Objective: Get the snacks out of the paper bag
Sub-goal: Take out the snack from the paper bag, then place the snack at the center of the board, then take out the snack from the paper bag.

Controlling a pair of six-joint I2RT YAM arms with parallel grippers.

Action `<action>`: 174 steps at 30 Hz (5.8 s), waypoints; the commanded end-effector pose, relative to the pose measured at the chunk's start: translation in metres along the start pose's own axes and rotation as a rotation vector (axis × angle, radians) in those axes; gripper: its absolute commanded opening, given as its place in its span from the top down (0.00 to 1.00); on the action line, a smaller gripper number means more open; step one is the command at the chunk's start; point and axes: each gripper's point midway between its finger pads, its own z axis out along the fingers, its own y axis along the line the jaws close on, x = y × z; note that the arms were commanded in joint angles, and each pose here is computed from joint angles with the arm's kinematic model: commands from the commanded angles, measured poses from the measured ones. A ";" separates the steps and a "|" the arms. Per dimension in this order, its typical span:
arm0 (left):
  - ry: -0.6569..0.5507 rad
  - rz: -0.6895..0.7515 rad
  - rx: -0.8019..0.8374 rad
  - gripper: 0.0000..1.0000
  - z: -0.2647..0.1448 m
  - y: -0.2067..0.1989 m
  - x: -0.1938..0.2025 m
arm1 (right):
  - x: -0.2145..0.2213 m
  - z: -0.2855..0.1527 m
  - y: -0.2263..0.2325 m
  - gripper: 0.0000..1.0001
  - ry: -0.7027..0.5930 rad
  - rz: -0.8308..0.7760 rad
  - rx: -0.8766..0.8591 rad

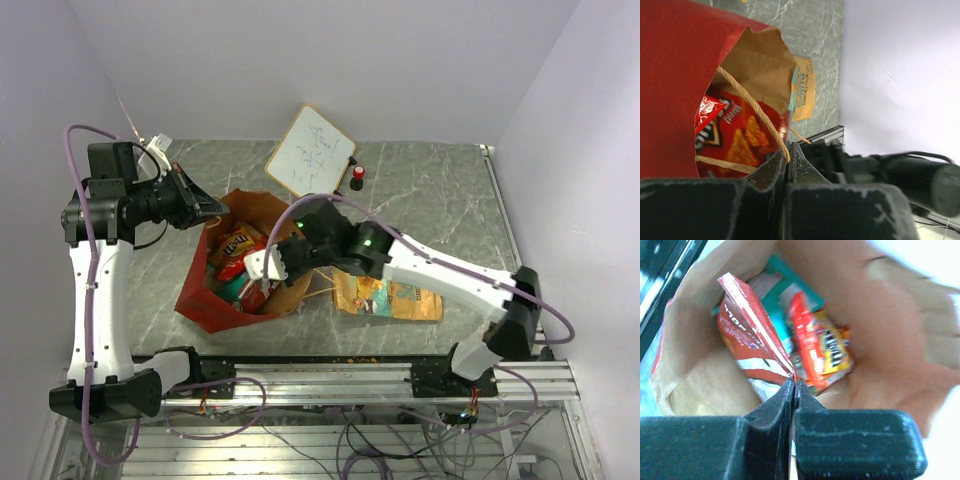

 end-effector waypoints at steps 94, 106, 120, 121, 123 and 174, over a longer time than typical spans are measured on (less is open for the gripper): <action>-0.059 0.018 -0.043 0.93 -0.019 -0.011 -0.003 | 0.210 -0.106 0.058 1.00 0.051 2.139 0.882; -0.025 -0.046 0.104 0.93 0.003 -0.017 -0.003 | 0.210 -0.095 0.052 0.65 0.222 2.002 0.677; -0.043 0.008 0.164 0.88 0.003 -0.030 -0.014 | 0.164 -0.140 -0.040 0.50 0.159 1.612 0.598; -0.040 0.009 0.163 0.92 0.003 -0.030 -0.014 | 0.158 -0.143 -0.051 0.50 0.130 1.589 0.610; -0.042 0.015 0.164 0.93 0.002 -0.031 -0.015 | 0.142 -0.143 -0.071 0.49 0.070 1.512 0.616; -0.040 0.028 0.097 0.93 -0.017 -0.029 0.005 | 0.031 0.086 -0.012 0.62 -0.098 -0.113 0.098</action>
